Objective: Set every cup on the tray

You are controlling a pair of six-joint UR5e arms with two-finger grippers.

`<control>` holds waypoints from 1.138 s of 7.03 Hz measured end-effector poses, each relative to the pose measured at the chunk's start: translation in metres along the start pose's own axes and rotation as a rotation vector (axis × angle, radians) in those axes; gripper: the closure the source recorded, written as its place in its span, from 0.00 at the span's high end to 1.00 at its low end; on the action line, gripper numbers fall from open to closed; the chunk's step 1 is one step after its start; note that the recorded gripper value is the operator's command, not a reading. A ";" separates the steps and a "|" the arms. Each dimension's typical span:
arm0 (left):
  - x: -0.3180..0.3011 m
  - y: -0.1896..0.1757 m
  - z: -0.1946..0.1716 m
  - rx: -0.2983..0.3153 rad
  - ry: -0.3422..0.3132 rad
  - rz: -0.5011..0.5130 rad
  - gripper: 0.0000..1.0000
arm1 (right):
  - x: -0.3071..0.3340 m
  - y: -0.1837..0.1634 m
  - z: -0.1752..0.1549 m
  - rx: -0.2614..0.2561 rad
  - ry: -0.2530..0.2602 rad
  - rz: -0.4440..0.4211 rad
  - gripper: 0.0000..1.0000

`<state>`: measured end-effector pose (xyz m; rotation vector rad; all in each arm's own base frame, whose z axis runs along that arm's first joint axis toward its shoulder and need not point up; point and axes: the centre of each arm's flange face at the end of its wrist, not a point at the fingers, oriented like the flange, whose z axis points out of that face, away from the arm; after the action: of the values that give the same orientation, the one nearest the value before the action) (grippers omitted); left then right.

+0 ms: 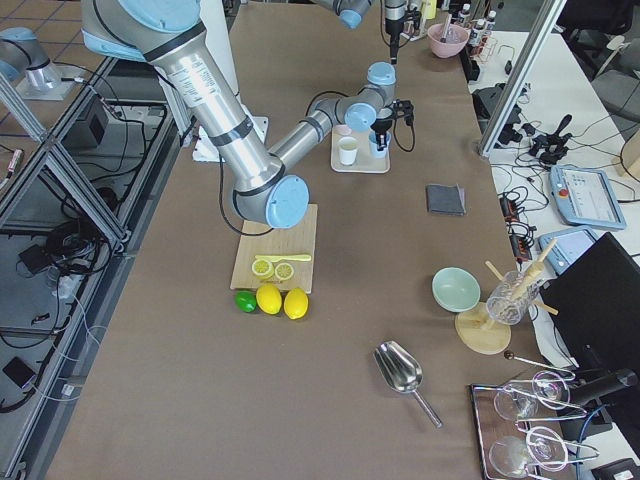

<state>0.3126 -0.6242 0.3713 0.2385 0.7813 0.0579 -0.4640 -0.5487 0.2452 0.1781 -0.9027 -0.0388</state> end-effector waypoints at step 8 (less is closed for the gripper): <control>-0.012 0.046 0.029 -0.019 0.073 -0.033 0.97 | 0.000 0.001 0.002 0.000 0.002 0.000 0.00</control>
<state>0.3262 -0.5865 0.4108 0.2060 0.8563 0.0434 -0.4654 -0.5476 0.2469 0.1786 -0.9004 -0.0386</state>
